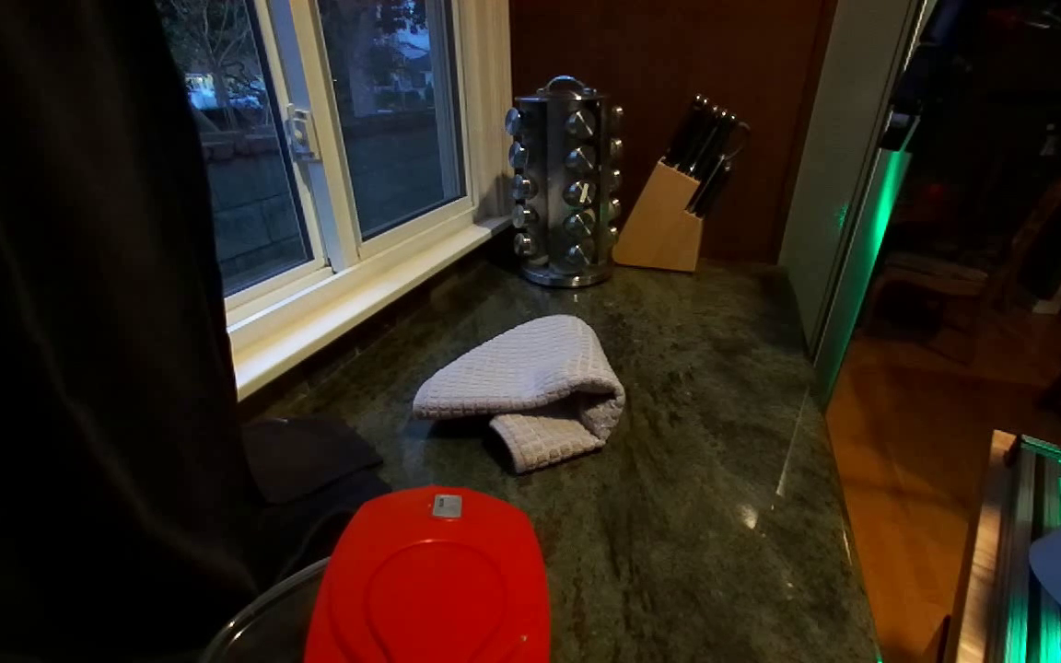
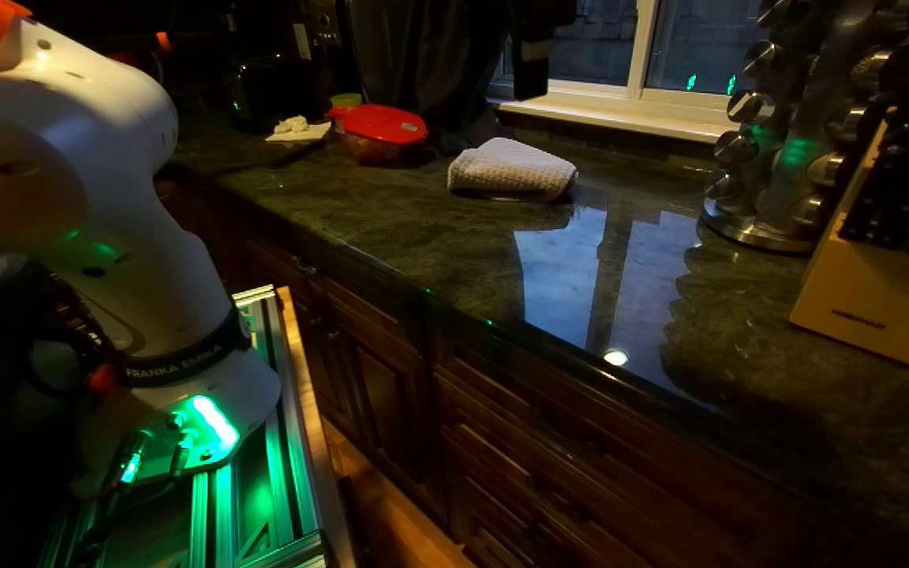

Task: Wipe the counter top using the napkin

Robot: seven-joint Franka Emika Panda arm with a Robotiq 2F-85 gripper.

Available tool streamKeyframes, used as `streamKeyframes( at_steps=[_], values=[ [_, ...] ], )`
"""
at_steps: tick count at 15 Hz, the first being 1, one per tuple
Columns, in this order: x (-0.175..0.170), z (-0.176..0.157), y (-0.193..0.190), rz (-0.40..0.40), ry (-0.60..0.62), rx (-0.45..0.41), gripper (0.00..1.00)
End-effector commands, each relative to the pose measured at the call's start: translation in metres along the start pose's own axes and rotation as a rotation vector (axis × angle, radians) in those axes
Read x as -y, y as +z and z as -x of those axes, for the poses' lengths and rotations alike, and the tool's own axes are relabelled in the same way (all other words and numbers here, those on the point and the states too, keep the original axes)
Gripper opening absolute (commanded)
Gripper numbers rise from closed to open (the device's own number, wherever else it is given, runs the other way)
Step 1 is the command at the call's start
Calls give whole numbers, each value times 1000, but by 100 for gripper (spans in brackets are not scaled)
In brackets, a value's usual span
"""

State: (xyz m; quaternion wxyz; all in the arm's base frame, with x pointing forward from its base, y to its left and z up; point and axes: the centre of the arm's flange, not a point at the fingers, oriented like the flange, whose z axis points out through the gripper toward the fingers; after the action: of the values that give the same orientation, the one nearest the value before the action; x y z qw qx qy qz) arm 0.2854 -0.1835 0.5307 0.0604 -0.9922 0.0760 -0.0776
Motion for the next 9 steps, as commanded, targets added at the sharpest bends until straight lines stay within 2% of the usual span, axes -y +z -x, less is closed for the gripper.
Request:
streamKeyframes(
  at_steps=[1,5,9],
  values=[
    [25,3,9,8,-59,10,100],
    [98,12,40,39,-235,77,100],
    [172,18,86,51,-386,80,100]
  ],
)
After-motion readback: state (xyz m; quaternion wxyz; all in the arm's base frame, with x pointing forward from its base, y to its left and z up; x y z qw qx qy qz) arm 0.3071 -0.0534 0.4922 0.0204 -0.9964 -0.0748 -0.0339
